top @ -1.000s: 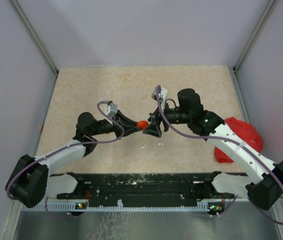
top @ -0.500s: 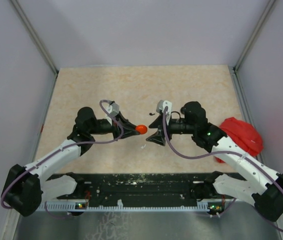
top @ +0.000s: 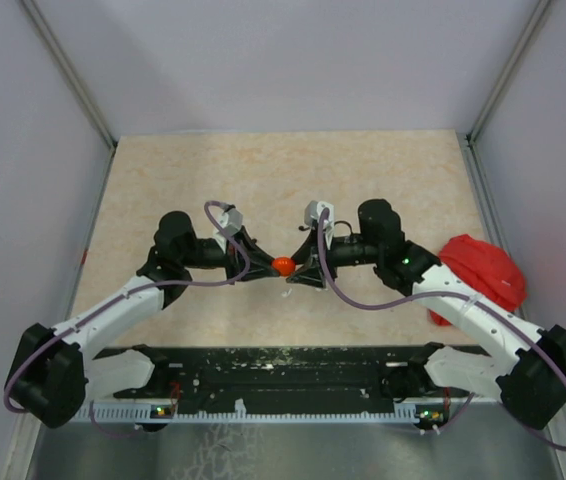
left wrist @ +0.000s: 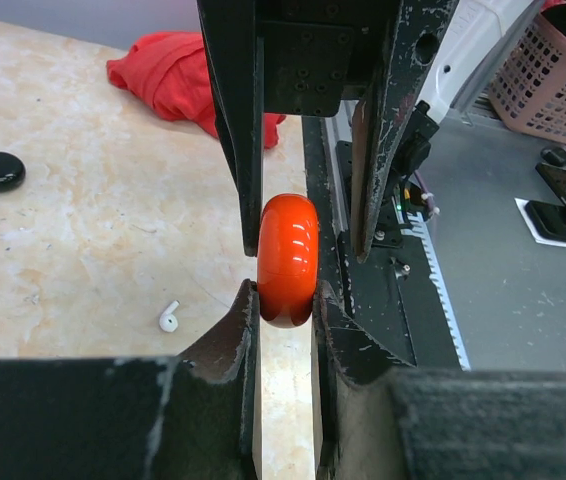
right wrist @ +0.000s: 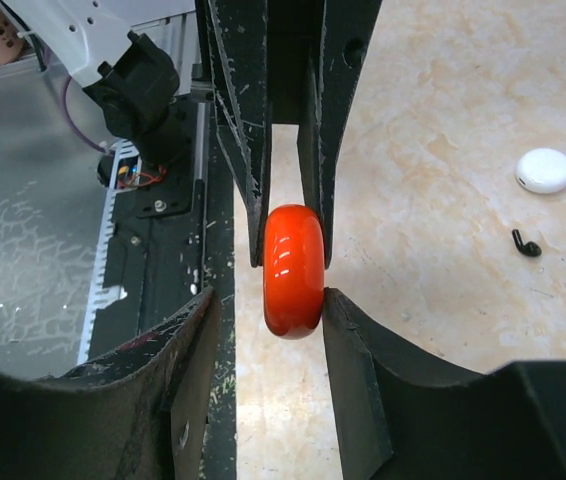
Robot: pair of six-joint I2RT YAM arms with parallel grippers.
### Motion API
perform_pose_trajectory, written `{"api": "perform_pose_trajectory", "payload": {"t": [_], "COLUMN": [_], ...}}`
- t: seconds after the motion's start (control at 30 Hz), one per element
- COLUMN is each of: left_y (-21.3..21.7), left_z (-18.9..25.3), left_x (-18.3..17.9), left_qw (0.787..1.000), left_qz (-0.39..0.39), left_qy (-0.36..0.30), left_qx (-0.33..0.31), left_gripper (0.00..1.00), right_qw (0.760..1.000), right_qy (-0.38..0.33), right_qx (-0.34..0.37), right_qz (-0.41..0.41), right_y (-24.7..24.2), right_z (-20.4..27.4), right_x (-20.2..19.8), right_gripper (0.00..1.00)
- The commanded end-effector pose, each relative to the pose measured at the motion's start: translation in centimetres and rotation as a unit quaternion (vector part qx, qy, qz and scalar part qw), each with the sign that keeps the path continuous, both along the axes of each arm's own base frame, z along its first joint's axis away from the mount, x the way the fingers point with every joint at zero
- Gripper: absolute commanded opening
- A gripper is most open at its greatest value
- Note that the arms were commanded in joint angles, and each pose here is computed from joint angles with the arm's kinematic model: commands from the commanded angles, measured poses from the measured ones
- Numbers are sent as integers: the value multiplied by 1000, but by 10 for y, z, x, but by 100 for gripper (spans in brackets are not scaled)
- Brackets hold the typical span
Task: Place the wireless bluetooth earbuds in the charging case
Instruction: Place the charging case at the center of the board.
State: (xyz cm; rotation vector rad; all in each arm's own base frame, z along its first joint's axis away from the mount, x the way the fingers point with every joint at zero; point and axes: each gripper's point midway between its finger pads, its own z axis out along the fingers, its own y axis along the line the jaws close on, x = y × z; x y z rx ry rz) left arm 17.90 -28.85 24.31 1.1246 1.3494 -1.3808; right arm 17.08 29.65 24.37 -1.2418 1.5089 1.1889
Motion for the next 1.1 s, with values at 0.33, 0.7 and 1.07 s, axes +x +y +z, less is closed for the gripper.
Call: {"api": "perform_pose_trajectory", "payload": {"t": [0.33, 0.7, 1.07], "left_y": [-2, 0, 23], "left_z": [15, 15, -12], "left_x": [-2, 4, 52], "left_qw": [999, 1000, 980], "left_qz": [-25, 7, 172], "left_qy": [-17, -26, -1], "left_qx": [-14, -7, 101], "left_gripper": [1, 20, 52], "right_qw": [998, 999, 996], "right_qy": [-24, -18, 0], "right_qx": [36, 26, 29], "right_qz": [34, 21, -79], "right_y": [12, 10, -8], "right_z": [26, 31, 35], "right_x": [-1, 2, 32], "right_gripper": [32, 5, 0]}}
